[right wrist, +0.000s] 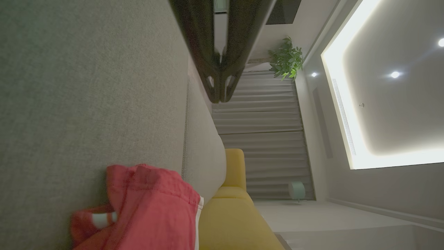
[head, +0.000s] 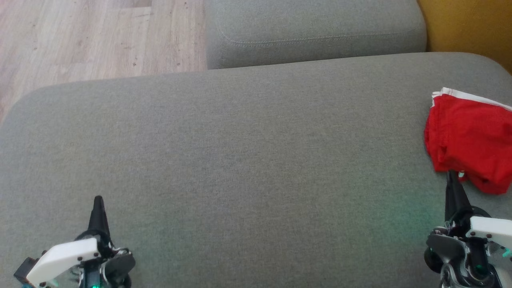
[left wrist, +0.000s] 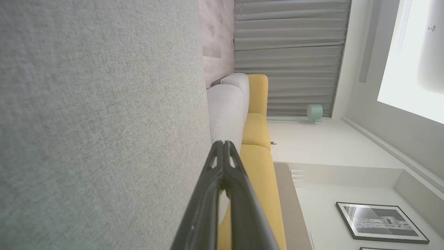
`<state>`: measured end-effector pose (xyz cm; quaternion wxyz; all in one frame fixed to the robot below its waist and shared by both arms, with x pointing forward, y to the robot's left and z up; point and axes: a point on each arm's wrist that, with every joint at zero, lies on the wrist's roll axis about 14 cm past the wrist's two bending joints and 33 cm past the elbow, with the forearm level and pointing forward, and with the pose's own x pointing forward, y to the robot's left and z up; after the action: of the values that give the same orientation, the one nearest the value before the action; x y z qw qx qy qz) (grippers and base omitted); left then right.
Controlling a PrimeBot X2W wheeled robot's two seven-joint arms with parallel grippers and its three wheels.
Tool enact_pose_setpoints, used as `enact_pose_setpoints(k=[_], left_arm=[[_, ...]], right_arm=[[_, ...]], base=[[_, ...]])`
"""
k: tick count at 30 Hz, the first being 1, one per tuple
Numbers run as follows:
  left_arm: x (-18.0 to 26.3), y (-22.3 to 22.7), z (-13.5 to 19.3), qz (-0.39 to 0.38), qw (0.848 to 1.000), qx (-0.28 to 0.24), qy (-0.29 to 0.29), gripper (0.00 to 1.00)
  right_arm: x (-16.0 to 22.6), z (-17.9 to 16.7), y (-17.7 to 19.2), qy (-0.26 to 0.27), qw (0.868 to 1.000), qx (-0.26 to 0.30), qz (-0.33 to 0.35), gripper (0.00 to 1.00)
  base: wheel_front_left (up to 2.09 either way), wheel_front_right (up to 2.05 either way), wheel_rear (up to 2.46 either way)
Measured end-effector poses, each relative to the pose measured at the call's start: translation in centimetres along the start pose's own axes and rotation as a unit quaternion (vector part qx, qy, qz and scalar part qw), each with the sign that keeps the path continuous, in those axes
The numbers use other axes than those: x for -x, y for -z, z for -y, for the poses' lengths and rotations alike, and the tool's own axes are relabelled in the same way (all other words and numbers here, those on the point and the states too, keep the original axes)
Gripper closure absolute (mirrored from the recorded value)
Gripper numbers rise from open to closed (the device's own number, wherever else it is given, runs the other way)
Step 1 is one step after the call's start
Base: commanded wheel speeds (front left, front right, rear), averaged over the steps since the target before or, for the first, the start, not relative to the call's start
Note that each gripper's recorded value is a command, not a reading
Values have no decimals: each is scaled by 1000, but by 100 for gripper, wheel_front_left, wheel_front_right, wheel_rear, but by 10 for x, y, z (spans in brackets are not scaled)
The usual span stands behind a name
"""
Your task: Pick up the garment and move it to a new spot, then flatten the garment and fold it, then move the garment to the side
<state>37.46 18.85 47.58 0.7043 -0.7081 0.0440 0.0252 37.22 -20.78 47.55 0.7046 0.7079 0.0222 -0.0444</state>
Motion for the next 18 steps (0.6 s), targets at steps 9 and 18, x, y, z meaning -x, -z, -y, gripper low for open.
enact_pose_setpoints(k=[9,18], left_arm=[[0,0,0,0,1000,0,0,100],[0,0,0,0,1000,0,0,100]], right_arm=[[0,0,0,0,1000,0,0,100],[0,0,0,0,1000,0,0,100]], base=[[0,0,0],[0,0,0]])
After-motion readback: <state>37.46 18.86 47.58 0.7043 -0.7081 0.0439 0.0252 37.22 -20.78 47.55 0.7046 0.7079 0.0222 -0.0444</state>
